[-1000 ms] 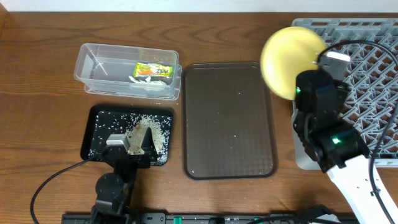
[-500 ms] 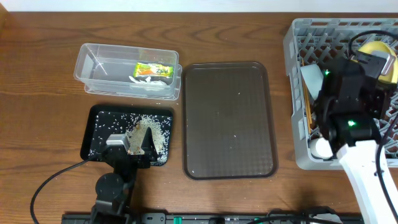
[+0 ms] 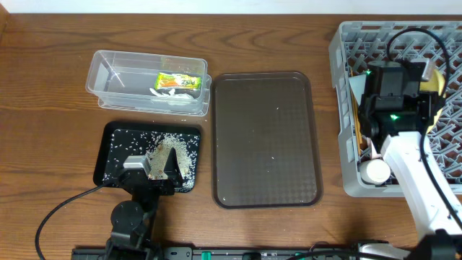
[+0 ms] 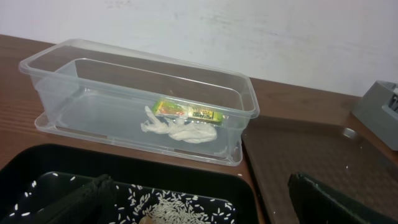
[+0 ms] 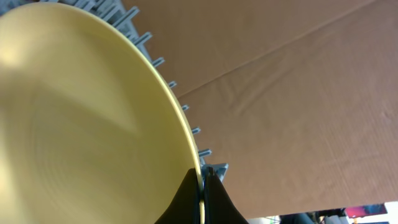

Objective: Sort waste into correct bins and load items into the dishwasher rack

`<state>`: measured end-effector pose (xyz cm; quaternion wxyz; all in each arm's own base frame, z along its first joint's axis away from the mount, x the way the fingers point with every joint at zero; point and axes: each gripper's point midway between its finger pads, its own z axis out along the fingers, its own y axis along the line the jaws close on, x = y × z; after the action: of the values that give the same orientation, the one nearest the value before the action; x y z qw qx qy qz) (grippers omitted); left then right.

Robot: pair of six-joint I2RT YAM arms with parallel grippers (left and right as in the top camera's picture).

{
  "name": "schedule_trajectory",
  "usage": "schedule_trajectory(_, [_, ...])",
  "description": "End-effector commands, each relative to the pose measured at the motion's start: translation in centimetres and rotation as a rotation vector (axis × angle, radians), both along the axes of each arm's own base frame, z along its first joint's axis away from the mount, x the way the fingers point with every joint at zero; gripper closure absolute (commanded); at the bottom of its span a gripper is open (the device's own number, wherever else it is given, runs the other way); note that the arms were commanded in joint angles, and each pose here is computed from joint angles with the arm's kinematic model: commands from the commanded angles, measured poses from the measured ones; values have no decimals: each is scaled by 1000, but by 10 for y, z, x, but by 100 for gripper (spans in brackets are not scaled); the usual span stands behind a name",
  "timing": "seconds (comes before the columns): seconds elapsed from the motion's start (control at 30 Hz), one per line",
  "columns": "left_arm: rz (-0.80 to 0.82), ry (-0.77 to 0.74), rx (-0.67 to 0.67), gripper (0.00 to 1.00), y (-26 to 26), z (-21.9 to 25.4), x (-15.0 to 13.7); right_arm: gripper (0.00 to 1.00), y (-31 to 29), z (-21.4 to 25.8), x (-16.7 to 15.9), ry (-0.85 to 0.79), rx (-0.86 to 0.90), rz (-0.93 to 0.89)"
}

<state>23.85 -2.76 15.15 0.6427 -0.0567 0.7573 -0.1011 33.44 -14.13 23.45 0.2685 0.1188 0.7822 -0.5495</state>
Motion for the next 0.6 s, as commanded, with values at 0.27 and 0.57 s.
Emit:
schedule_trajectory(0.27, [4, 30, 23, 9, 2, -15, 0, 39, 20, -24, 21, 43, 76, 109])
schedule_trajectory(0.57, [4, 30, 23, 9, 2, -15, 0, 15, 96, 3, 36, -64, 121, 345])
